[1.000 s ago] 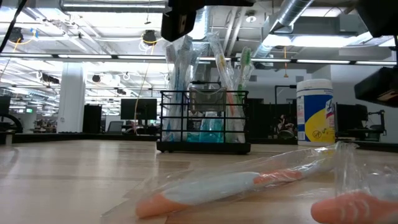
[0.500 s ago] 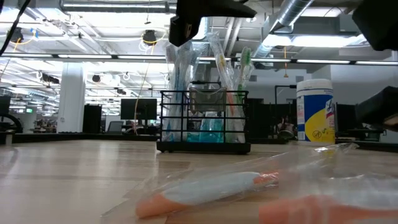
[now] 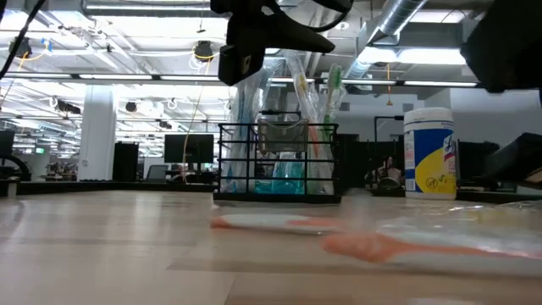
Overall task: Pick & Place toothbrushing station
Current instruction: Put the orange toothbrush into the black wire organizer
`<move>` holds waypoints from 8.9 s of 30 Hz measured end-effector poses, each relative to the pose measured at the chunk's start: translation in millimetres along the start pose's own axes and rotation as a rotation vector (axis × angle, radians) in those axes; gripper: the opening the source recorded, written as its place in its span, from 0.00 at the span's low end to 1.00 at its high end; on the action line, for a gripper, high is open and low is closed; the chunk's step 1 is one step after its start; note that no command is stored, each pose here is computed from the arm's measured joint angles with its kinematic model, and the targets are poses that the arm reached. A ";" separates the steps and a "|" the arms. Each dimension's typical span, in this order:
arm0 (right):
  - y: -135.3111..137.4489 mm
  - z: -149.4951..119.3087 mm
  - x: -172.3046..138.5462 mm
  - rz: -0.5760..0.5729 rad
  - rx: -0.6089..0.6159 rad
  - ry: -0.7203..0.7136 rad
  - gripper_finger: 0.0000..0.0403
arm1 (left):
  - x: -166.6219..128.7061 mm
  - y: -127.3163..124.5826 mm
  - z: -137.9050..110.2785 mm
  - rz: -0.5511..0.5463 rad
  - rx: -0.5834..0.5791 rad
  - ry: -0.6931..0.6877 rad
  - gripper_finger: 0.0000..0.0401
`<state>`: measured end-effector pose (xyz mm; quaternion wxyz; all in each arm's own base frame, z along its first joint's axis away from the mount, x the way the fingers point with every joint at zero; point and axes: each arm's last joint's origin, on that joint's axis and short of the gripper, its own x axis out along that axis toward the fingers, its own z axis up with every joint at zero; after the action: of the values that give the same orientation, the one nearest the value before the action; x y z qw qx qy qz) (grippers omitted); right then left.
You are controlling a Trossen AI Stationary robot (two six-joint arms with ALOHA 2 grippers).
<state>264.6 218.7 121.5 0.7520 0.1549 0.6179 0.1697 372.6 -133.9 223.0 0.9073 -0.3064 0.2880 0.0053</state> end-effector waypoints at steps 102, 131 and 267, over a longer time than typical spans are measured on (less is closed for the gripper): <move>-1.0 55.1 -285.2 0.686 0.524 -1.547 0.00 | -157.0 13.4 125.1 0.197 0.978 -0.466 0.13; -7.3 57.1 -289.3 0.172 0.122 -1.698 0.54 | -180.9 -1.4 142.2 -0.193 0.524 -0.666 0.03; -23.5 48.2 -200.9 -0.786 0.420 -1.237 0.02 | -253.5 76.2 149.1 -0.226 0.447 -0.568 0.29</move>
<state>277.5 106.8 296.3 0.9211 0.1302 0.1129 -0.3492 224.5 53.7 410.5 0.9903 -0.1170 -0.0167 -0.0732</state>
